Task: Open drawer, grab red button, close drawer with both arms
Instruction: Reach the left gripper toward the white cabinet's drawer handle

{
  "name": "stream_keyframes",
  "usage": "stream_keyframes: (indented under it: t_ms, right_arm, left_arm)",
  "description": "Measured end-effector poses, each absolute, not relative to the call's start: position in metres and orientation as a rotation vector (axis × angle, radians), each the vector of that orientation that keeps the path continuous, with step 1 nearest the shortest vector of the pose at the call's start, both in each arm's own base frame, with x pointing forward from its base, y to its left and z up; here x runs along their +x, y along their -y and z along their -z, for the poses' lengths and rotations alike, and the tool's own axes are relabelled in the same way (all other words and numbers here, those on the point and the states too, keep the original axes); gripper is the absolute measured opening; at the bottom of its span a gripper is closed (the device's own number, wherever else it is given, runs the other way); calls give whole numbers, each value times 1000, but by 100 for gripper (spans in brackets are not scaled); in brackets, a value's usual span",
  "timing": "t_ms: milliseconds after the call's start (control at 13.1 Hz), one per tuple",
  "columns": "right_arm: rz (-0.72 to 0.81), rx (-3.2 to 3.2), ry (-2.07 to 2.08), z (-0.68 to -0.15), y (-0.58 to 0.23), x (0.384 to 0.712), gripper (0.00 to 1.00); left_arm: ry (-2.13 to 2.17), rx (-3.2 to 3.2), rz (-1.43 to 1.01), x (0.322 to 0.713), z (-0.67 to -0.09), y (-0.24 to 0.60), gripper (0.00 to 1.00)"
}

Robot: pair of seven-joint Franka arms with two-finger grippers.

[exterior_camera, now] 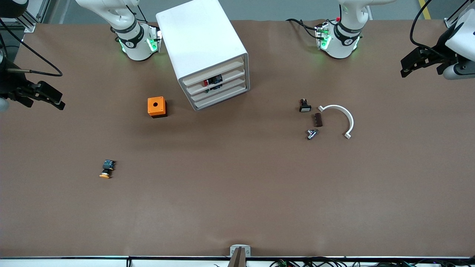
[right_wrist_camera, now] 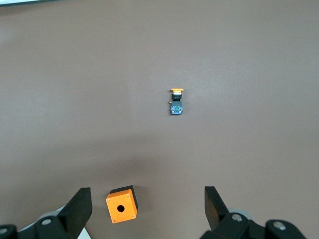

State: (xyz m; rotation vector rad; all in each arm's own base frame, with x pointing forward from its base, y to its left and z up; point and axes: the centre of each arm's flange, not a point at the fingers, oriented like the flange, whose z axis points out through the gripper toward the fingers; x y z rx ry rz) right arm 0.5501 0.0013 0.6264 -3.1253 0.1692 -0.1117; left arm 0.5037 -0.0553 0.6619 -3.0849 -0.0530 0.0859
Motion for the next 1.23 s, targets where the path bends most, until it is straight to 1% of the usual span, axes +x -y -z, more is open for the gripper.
stream_keyframes:
  t_ms: [460, 843, 1226]
  right_arm:
    - [113, -3126, -174, -627, 2, 550, 100]
    - [125, -3125, -174, -629, 3, 550, 100]
    - [144, -3124, -169, -635, 2, 551, 100]
  left_arm:
    - [44, -3084, -137, 515, -645, 57, 100]
    - [13, -3072, -346, 549, -574, 74, 100]
    - [318, -2972, -516, 555, -502, 170, 100]
